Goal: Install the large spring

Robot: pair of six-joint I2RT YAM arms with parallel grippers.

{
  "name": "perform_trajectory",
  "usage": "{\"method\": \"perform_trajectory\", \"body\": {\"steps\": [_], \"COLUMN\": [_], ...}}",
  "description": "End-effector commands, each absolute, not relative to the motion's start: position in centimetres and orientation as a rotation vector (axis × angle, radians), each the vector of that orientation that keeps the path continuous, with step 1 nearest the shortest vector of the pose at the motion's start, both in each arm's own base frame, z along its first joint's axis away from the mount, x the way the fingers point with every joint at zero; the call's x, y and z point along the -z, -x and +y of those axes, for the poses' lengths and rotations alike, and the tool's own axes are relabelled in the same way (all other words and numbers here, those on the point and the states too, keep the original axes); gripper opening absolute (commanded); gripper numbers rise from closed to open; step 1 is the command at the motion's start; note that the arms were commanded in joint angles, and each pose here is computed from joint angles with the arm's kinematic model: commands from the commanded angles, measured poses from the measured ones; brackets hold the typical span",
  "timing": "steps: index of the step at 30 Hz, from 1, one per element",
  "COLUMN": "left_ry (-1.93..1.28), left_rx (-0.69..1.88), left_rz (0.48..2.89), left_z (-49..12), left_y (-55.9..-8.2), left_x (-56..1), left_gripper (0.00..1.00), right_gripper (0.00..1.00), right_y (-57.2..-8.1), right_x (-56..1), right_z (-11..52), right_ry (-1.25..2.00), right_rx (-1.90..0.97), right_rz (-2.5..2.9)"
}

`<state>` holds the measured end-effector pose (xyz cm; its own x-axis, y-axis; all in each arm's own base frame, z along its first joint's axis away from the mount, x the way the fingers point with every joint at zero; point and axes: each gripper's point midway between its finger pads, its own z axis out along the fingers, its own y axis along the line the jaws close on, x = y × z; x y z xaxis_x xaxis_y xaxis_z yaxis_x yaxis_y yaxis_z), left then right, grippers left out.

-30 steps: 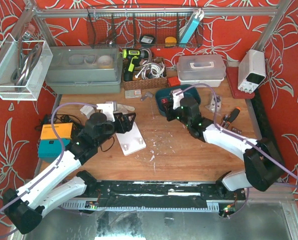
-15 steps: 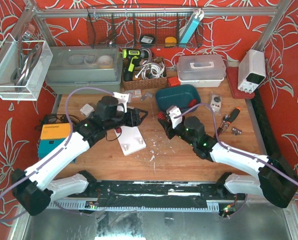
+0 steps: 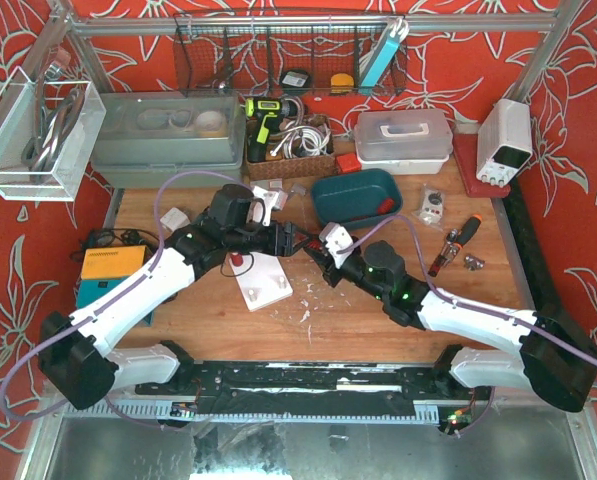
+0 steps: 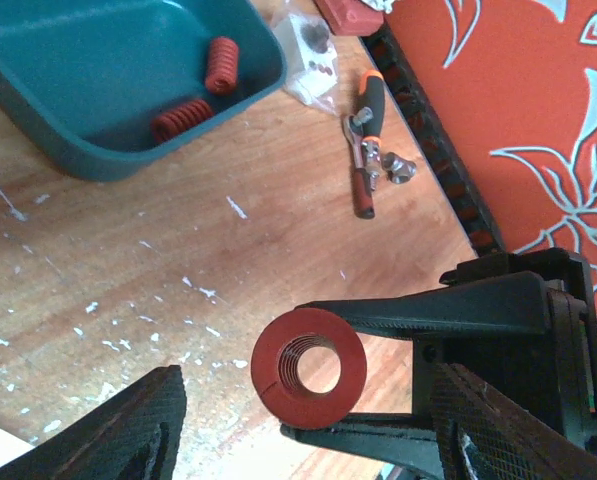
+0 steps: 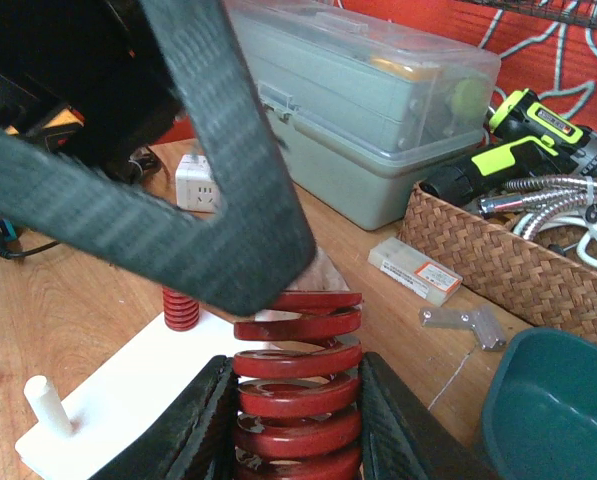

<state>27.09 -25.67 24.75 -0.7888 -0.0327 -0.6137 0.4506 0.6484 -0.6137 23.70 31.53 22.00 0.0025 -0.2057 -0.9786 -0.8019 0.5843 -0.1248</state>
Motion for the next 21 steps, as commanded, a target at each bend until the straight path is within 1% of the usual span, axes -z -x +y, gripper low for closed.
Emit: {"method": "perform_trajectory", "body": {"steps": [1,5,15,19,21], "left_ry": [-0.382,-0.378,-0.385,-0.379,-0.379], "left_rx": [1.129,1.141,1.237,1.242,1.251], "left_rz": [2.276,2.279,2.279,2.289,2.284], "left_z": [-26.6,-26.8,-27.6,-27.6,-27.7], "left_y": [-26.3,-26.4,-25.8,-25.7,-25.7], "left_x": [-24.8,-24.5,-23.7,-23.3,-23.4], "left_gripper": [0.68,0.65,0.54,0.48,0.42], "right_gripper": [0.14,0.14,0.14,0.14,0.14], "right_y": [-23.2,-22.7,-22.1,-21.9,-21.9], "right_x": [-23.9,-24.0,-24.0,-23.9,-23.8], "right_z": [32.1,32.4,32.9,33.0,33.1], "right_ry": [0.891,0.906,0.932,0.943,0.946], "right_rx": [-0.585,-0.593,-0.603,-0.605,-0.604], "right_rz": [1.444,1.427,1.408,1.403,1.404]}}
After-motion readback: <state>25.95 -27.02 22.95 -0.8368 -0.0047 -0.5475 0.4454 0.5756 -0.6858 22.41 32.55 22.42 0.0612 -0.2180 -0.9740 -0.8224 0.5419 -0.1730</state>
